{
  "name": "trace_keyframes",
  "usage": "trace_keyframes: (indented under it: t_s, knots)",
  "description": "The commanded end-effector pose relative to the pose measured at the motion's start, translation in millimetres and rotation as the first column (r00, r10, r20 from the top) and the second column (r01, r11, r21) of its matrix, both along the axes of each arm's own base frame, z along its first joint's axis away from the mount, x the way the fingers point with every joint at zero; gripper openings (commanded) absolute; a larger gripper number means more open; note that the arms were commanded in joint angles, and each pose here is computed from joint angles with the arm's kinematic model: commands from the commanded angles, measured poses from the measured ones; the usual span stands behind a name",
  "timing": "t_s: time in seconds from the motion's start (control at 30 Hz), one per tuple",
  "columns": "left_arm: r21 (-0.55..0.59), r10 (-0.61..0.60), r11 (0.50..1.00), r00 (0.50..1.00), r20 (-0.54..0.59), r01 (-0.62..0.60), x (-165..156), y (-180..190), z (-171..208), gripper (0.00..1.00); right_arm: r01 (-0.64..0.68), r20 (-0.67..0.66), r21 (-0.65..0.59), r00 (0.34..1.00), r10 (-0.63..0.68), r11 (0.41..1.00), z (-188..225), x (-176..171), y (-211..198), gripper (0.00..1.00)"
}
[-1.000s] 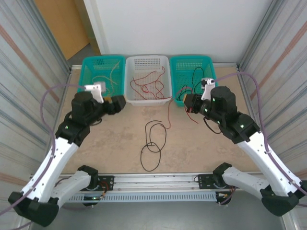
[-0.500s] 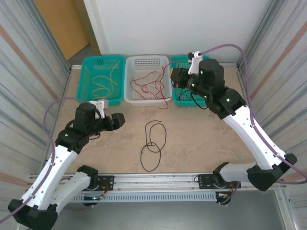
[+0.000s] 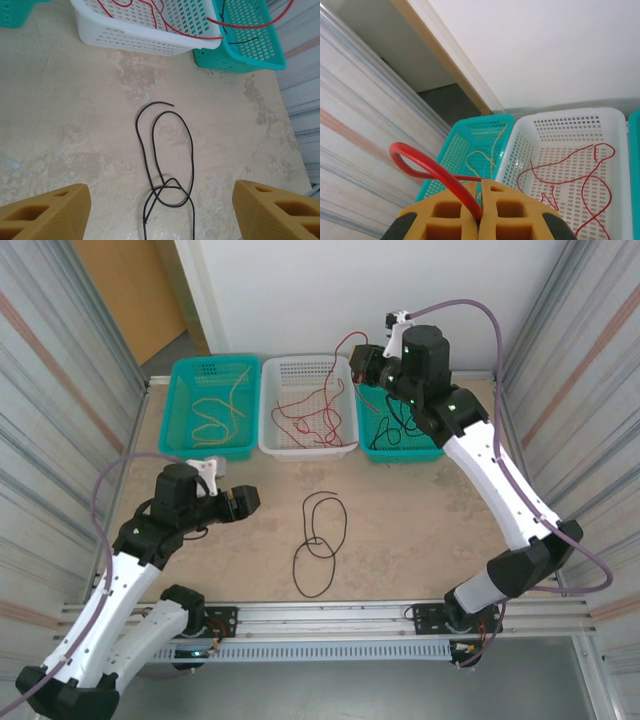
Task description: Untangle the cables
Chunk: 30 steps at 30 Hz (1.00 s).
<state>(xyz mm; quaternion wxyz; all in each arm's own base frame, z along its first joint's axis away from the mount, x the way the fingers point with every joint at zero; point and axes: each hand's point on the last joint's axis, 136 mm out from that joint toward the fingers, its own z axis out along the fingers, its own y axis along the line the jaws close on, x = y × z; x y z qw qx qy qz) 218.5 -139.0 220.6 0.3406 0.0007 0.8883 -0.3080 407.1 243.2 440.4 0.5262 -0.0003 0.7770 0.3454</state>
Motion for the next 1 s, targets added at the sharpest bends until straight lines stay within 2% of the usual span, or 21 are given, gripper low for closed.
trace_keyframes:
  t_s: [0.0,0.27,0.3,0.5,0.53,0.63,0.67,0.83,0.97]
  knots:
    - [0.016,-0.031,0.999,1.000,-0.006,0.031,-5.7,-0.7,-4.9,0.76,-0.008,0.017,0.009,1.000,0.008,1.000,2.2,14.9,4.5,0.00]
    - [0.023,-0.042,0.999,0.999,-0.006,0.042,-0.2,-3.5,-5.5,0.75,-0.018,-0.040,0.004,0.999,0.018,1.000,-23.7,47.8,15.2,0.00]
    - [0.023,-0.043,0.999,0.999,-0.007,0.044,-0.2,-3.8,-6.0,0.75,-0.019,-0.020,0.014,1.000,0.020,1.000,-13.0,49.3,16.3,0.00]
    - [0.008,-0.066,0.998,0.998,-0.005,0.066,-1.2,-8.0,-7.2,0.74,-0.011,-0.037,0.008,0.999,0.011,1.000,-23.9,66.9,24.0,0.00]
    - [0.008,-0.066,0.998,0.998,-0.007,0.066,-0.7,-8.2,-8.0,0.74,-0.013,-0.053,0.001,0.999,0.013,1.000,-30.0,70.9,26.3,0.04]
    - [0.011,-0.068,0.998,0.998,-0.008,0.068,0.7,-8.8,-11.5,0.73,-0.052,-0.133,-0.040,0.990,0.046,0.998,-57.5,80.5,38.5,0.34]
    - [0.011,-0.067,0.998,0.998,-0.010,0.067,1.3,-8.9,-13.0,0.73,-0.066,-0.162,-0.064,0.985,0.054,0.996,-68.1,81.3,42.4,0.37]
    - [-0.001,-0.081,0.997,0.997,-0.015,0.081,-0.3,-11.8,-13.3,0.72,-0.035,-0.236,-0.214,0.972,-0.017,0.976,-114.9,69.2,43.2,0.47]
    - [-0.017,-0.111,0.994,0.994,-0.017,0.110,-4.8,-15.7,-14.0,0.75,-0.028,-0.264,-0.213,0.964,-0.030,0.977,-127.5,45.5,33.1,0.43]
